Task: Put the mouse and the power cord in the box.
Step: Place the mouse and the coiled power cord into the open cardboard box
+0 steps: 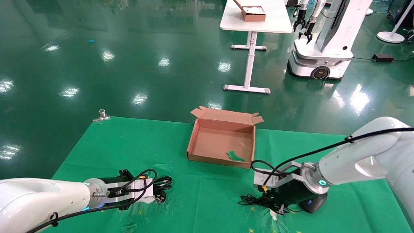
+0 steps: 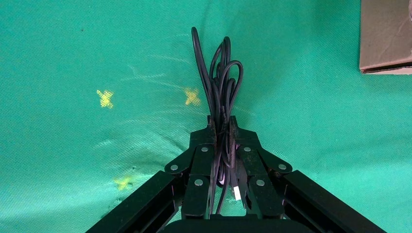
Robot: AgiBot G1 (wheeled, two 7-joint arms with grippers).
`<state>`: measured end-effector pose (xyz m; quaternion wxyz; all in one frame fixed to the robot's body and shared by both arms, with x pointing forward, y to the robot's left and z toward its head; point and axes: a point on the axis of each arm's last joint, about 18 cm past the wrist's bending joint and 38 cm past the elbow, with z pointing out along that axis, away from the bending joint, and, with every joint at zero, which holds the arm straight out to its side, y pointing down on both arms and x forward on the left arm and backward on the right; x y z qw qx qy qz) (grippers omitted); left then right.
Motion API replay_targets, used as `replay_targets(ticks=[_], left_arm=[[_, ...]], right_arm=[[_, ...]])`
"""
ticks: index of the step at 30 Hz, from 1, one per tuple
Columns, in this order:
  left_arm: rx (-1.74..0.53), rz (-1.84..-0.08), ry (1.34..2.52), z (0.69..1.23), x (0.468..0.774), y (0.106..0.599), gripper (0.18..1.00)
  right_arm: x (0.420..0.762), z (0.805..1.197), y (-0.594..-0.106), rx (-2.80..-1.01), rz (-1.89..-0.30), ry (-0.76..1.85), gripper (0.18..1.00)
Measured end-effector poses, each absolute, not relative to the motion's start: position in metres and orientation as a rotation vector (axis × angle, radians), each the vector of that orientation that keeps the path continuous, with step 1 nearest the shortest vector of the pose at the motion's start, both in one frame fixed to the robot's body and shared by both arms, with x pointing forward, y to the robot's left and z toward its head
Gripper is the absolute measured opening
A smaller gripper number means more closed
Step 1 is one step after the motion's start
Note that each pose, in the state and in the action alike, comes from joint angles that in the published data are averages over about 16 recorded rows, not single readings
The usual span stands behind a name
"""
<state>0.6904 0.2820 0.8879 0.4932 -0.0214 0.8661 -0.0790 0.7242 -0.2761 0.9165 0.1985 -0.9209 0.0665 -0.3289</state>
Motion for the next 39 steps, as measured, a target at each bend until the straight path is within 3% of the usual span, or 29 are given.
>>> replay_targets(ticks=[8,18,28,39], left_arm=[[-0.049,-0.356,2.103,0.929,0.680,0.262,0.235],[0.013,-0.560,1.995,0.969,0.687,0.165,0.234],[0.107,-0.511,1.781,0.962,0.715,0.081,0.233],[0.170,-0.457,1.700,0.952,0.731,0.063,0.235]], right_arm=[[0.725,0.958,-0.292,-2.573,-1.032,0.218,0.222],[0.720,1.014,-0.311,-2.572,-1.169,0.266,0.220],[0.704,1.057,-0.315,-2.586,-1.212,0.269,0.220],[0.681,1.081,-0.310,-2.616,-1.176,0.205,0.220]])
